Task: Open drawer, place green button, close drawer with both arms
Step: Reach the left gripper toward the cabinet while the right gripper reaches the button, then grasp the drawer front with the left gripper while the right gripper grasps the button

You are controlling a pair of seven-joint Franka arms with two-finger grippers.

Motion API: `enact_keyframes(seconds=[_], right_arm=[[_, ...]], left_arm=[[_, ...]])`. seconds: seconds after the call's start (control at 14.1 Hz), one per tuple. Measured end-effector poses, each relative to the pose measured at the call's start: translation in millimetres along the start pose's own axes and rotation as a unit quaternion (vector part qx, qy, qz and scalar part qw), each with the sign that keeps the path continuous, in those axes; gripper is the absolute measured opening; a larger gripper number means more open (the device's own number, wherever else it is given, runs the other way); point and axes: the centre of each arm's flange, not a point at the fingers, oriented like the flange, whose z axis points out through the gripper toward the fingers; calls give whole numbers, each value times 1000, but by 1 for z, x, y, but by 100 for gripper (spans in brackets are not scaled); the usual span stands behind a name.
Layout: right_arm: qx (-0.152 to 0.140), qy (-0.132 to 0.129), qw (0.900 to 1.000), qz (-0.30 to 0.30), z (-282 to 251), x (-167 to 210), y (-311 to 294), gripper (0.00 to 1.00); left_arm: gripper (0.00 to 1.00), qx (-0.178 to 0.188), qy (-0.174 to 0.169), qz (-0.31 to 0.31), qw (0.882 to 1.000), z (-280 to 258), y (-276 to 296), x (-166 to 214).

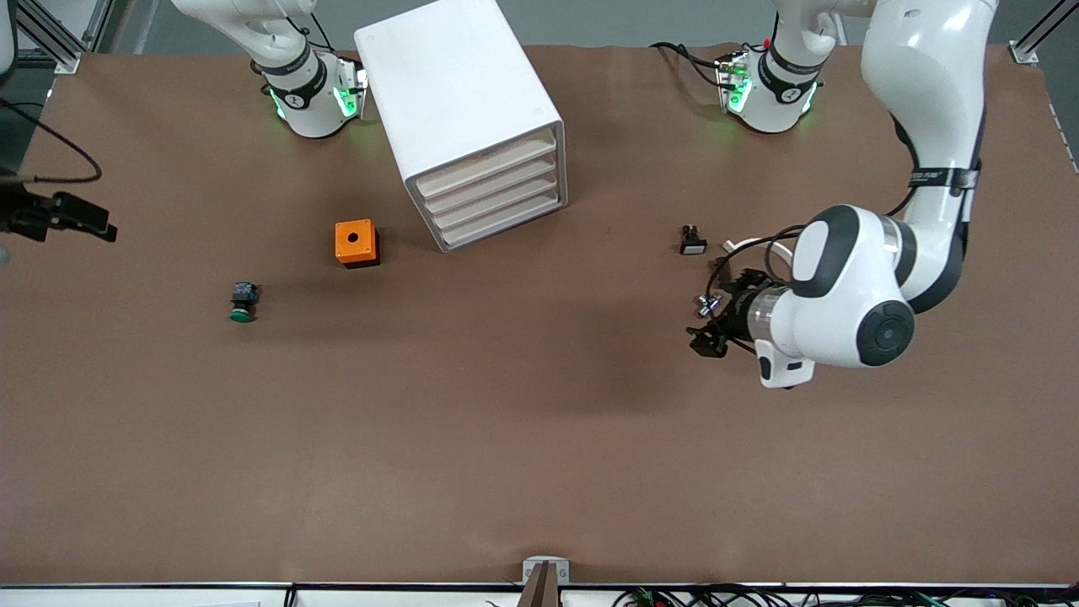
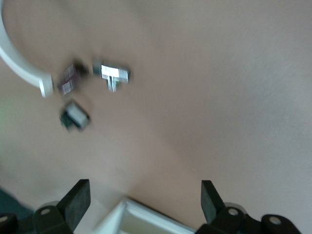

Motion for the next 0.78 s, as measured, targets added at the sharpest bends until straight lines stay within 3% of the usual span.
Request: enact_keyframes(seconds=[0.14,0.28,0.5,0.78], right_arm=[[-1,-14,1000,11,17,15,13,100],[-2,-14,1000,11,23,23,14,100],[-6,5,1000,6,61,37,10,100],[-7,24,1000,14,171,37,17,100]], left_arm=[[100,10,-47,-99,994,24,10,-7],[100,27,-84,-179,980,48,18,-17],[100,55,-128,-270,953,77,34,-43],[100,107,-167,-368,908,124,51,-62]])
